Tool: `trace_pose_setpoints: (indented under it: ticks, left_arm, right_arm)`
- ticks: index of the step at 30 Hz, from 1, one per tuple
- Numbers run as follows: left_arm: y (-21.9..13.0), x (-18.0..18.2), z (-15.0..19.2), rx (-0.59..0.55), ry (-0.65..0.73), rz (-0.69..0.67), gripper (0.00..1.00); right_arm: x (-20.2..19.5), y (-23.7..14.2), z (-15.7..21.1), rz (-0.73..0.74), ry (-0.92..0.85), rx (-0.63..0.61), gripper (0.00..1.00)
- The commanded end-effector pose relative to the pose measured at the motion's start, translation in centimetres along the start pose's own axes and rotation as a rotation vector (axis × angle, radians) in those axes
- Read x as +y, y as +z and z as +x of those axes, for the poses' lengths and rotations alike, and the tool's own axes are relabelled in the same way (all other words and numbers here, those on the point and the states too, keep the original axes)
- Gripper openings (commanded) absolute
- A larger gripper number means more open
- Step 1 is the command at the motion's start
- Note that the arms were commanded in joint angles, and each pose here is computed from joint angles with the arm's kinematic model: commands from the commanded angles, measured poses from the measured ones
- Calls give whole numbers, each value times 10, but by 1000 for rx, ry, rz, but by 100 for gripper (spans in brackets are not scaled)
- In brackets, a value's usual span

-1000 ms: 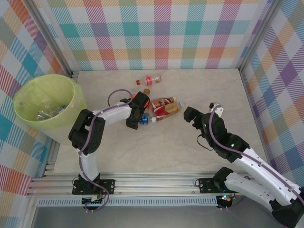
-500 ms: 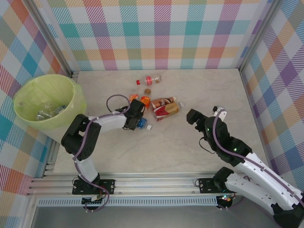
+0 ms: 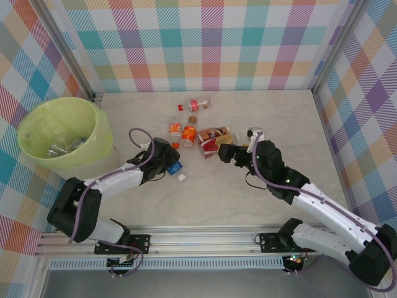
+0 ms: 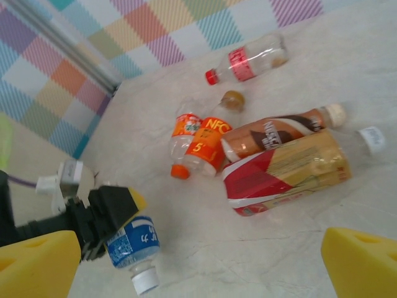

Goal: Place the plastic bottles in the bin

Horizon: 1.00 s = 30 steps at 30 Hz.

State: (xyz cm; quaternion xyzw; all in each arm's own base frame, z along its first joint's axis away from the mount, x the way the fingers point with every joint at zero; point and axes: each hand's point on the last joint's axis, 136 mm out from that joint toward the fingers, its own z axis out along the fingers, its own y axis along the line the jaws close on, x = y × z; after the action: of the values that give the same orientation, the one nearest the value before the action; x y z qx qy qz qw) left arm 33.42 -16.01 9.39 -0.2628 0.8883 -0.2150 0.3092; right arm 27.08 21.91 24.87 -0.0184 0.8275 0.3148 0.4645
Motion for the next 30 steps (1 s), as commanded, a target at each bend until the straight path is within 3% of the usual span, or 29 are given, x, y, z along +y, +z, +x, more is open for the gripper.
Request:
trace_pose_setpoints:
  ticks: [1, 6, 14, 25, 30]
  left_arm:
    - [-27, -30, -21, -43, 138, 89, 48]
    - [-58, -51, -43, -83, 205, 132, 47]
    - [-119, -85, -82, -168, 330, 175, 46]
    - [-216, -120, -170, -518, 475, 87, 47]
    - [-248, -117, -208, -675, 499, -58, 47]
  right_arm:
    - [43, 5, -18, -173, -69, -19, 100]
    - [63, 17, -20, -248, -96, -25, 100]
    - [65, 20, -17, -232, -125, -22, 100]
    - [58, 13, -24, -208, -110, -75, 100]
    - [55, 9, -24, -200, -104, -85, 99]
